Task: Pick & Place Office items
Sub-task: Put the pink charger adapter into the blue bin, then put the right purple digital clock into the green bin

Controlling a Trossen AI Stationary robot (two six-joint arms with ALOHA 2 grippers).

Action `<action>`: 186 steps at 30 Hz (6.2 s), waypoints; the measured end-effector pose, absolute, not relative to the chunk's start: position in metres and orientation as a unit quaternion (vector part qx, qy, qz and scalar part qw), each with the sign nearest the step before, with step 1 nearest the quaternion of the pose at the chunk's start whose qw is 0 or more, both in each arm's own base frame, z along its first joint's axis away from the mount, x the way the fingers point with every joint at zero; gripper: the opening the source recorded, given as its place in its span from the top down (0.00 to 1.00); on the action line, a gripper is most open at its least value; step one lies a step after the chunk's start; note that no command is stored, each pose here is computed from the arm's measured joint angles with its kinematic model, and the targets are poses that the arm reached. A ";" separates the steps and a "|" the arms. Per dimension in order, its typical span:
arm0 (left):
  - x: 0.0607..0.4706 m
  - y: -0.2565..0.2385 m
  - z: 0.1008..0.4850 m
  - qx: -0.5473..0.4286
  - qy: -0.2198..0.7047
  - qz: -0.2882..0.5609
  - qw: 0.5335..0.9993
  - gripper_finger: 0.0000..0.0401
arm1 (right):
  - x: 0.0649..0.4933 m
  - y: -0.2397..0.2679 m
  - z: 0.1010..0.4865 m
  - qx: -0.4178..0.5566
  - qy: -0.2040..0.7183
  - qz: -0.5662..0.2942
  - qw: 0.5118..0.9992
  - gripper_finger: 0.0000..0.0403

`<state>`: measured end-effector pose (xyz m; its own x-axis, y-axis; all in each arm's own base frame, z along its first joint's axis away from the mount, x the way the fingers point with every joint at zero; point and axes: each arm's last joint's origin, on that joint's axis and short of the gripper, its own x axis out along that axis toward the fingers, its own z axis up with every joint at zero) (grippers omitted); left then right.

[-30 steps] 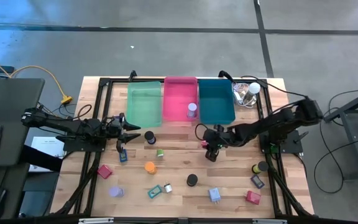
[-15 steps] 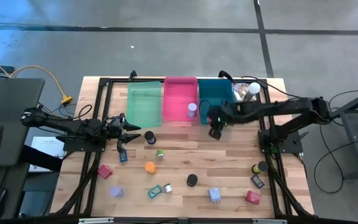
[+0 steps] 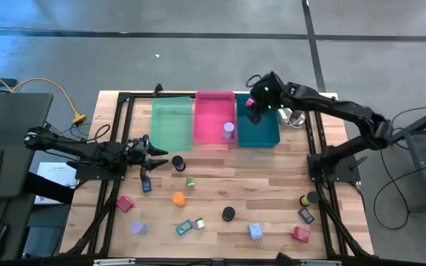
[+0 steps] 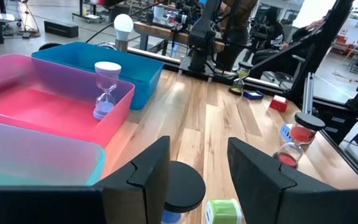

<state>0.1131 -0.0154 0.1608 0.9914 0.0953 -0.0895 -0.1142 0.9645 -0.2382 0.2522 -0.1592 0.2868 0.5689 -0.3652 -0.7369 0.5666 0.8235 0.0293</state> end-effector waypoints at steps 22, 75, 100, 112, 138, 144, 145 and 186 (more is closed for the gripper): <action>0.113 -0.015 0.161 -0.122 0.038 0.054 0.990 0.61 | 0.278 -0.231 0.170 0.214 0.465 -0.258 0.819 0.66; 0.113 -0.015 0.161 -0.135 0.037 0.053 0.989 0.61 | 0.203 0.053 0.342 0.409 0.499 -0.060 0.762 0.32; 0.113 -0.015 0.161 -0.130 0.038 0.053 0.989 0.61 | 0.157 0.223 0.269 0.532 0.570 -0.350 0.518 0.32; 0.113 -0.015 0.161 -0.130 0.037 0.053 0.989 0.61 | 0.170 0.240 0.234 0.516 0.561 -0.424 0.490 0.32; 0.113 -0.015 0.161 -0.141 0.037 0.053 0.988 0.61 | 0.161 0.237 0.193 0.328 0.629 -0.493 0.503 0.32; 0.113 -0.015 0.161 -0.141 0.037 0.053 0.988 0.61 | 0.158 0.234 0.185 0.313 0.634 -0.499 0.501 0.32; 0.113 -0.015 0.161 -0.141 0.037 0.053 0.988 0.61 | 0.158 0.234 0.184 0.312 0.634 -0.500 0.501 0.32; 0.113 -0.015 0.161 -0.142 0.037 0.053 0.988 0.61 | 0.145 0.227 0.154 0.305 0.620 -0.489 0.532 0.32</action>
<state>0.1130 -0.0155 0.1610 0.9917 0.0945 -0.0873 -0.1152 0.9542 -0.2763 0.1450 0.2270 0.1544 -0.2483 -0.1423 -0.9582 0.8984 0.3361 -0.2827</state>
